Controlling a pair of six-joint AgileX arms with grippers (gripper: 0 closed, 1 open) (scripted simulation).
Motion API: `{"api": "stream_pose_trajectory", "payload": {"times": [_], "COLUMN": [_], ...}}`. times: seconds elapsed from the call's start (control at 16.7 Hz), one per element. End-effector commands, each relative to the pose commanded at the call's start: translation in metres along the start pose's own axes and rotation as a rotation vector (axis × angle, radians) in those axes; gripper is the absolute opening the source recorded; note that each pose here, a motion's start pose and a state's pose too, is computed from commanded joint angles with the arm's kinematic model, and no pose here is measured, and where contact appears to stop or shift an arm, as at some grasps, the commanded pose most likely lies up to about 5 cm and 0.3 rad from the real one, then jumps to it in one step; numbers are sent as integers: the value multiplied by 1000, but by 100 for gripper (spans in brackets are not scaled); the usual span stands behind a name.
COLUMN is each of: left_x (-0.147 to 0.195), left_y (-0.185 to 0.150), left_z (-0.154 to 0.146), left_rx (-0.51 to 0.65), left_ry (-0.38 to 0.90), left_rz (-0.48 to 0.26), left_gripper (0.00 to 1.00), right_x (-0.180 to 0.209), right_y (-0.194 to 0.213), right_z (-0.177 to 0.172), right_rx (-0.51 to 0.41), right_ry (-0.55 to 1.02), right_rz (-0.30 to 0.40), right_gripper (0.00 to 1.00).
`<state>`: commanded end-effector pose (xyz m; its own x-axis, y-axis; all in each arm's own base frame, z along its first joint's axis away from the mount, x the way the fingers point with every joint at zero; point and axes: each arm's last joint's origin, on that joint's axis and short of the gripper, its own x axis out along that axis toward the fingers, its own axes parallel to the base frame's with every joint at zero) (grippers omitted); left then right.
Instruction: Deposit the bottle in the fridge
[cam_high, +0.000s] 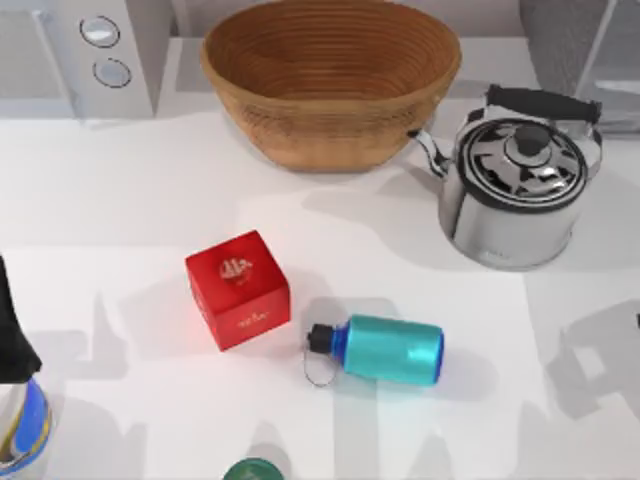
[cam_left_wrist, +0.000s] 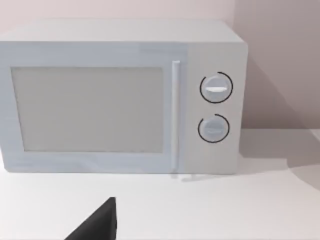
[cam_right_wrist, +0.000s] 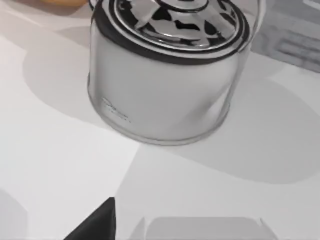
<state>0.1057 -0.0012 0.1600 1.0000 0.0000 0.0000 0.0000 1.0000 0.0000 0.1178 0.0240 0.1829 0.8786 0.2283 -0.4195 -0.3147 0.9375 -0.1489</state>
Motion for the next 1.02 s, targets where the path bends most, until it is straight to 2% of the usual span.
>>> {"api": "stream_pose_trajectory", "payload": {"times": [0.3,0.6,0.84,1.02], "left_x": [0,0,0,0], "left_y": [0,0,0,0], "left_z": [0,0,0,0], "left_rx": [0,0,0,0], "left_ry": [0,0,0,0], "left_rz": [0,0,0,0], "left_gripper": [100,100,100,100], "right_x": [36,116,180,211], "right_y": [21,69,124,159], "right_z": [48,83,91,97], "right_rx": [-225,-442,-602,-702], "right_ry": [431,817,1007,1052], "right_rz": [294,562,716,781], "right_gripper": [100,100,100,100]}}
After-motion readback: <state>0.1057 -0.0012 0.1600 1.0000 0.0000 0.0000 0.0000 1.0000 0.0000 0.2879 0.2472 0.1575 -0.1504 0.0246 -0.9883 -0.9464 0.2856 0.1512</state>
